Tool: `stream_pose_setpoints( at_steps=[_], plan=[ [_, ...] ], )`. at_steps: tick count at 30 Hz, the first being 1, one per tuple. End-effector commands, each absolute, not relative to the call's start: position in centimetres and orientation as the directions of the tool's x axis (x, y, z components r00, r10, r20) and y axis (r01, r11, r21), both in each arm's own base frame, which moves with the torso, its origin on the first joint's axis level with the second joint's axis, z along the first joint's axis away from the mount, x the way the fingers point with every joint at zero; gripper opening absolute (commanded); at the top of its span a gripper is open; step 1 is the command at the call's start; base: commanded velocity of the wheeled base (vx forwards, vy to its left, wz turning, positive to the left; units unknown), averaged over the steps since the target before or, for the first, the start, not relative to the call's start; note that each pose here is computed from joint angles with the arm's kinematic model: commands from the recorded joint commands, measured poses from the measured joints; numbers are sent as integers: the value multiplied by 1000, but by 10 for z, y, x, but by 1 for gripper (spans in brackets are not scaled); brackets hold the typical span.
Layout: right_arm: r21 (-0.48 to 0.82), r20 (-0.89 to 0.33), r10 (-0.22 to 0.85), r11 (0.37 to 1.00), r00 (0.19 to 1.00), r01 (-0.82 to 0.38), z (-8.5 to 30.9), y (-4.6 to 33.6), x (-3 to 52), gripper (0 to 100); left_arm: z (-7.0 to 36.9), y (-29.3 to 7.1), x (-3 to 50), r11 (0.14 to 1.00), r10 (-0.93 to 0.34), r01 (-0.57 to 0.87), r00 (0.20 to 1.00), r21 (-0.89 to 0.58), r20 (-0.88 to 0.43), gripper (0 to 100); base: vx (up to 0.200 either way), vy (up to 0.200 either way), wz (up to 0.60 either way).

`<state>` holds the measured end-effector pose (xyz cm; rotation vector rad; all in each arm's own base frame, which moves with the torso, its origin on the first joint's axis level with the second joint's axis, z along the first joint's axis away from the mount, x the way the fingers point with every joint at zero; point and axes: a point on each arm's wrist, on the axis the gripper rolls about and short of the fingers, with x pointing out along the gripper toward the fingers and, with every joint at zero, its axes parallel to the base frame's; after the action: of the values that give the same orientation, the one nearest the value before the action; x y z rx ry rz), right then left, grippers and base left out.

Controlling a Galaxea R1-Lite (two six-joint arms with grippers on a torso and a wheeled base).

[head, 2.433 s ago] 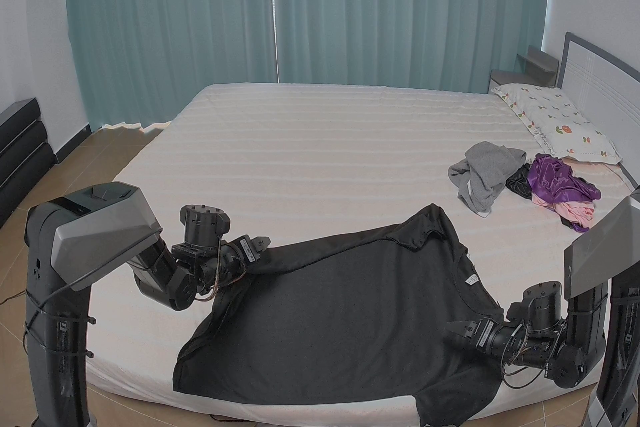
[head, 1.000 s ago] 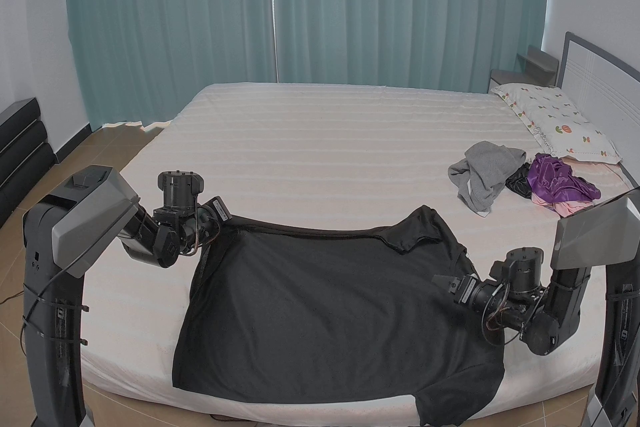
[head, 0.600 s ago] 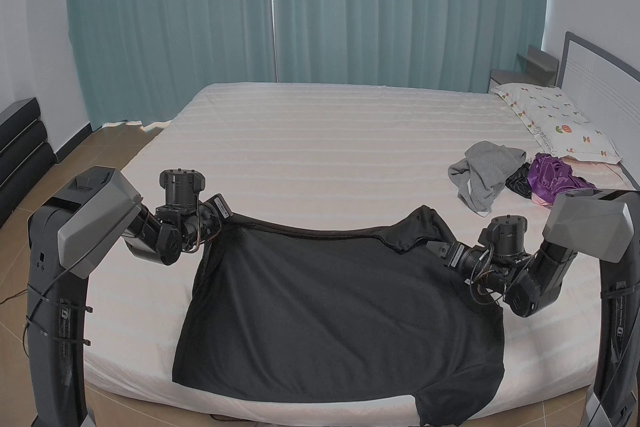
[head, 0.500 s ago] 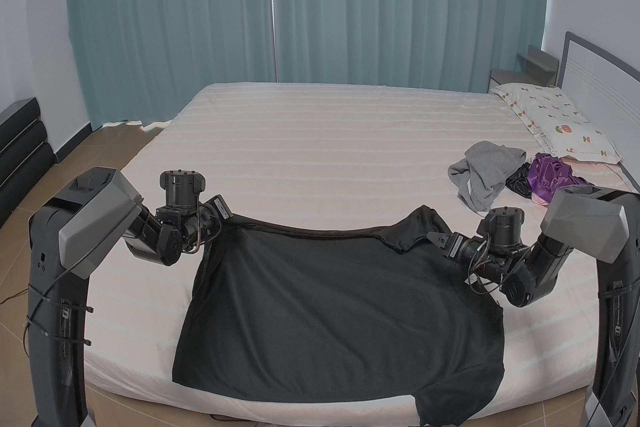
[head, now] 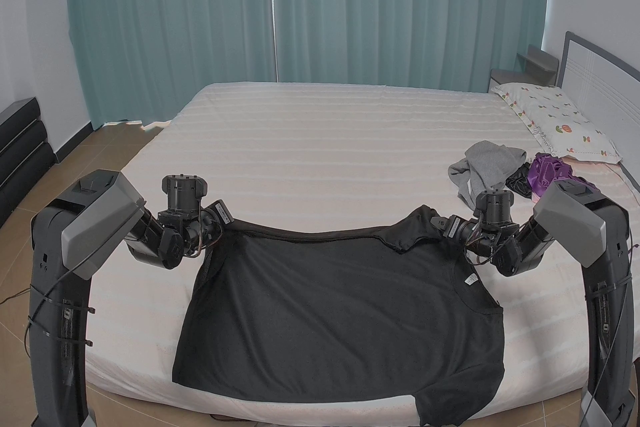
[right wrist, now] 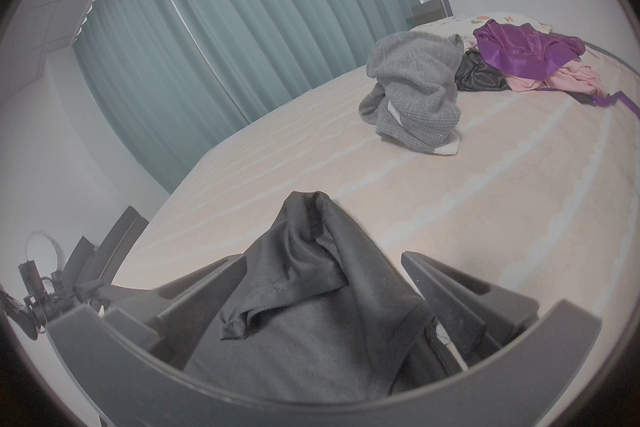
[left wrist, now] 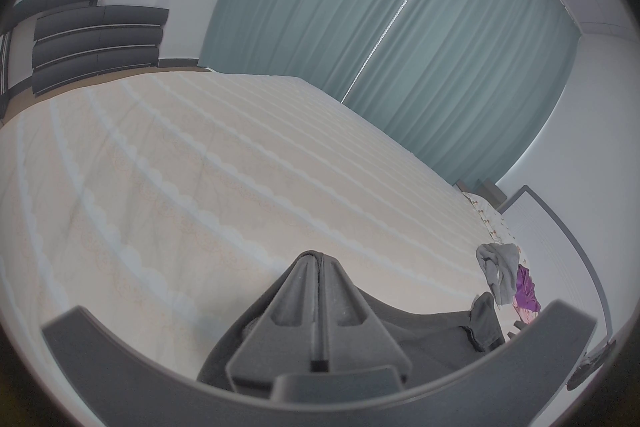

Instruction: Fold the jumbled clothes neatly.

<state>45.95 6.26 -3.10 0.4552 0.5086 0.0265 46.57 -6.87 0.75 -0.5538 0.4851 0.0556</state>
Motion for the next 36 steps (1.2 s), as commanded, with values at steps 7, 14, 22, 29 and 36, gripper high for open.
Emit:
stream_pose_setpoints(
  at_steps=[7, 14, 22, 29, 36],
  plan=[
    [433, -490, 120, 893, 863, 122, -60, 62, 491, 100, 6, -68, 464, 853, -76, -184, 882, -488, -465, 0, 0, 0, 0],
    [466, -515, 118, 870, 849, 162, -60, 62, 493, 0, 2, -68, 465, 854, -76, -186, 879, -485, -471, 0, 0, 0, 0],
    [511, -489, 100, 838, 867, 192, -56, 59, 500, 0, -5, -68, 470, 858, -34, -211, 887, -469, -461, 0, 0, 0, 0],
    [550, -420, 24, 802, 907, 233, -40, 43, 508, 0, -6, -60, 484, 851, 29, -246, 904, -465, -426, 0, 0, 0, 0],
    [560, -331, -58, 791, 942, 245, -25, 25, 514, 0, -7, -59, 488, 842, 32, -236, 919, -485, -392, 0, 0, 0, 0]
  ],
)
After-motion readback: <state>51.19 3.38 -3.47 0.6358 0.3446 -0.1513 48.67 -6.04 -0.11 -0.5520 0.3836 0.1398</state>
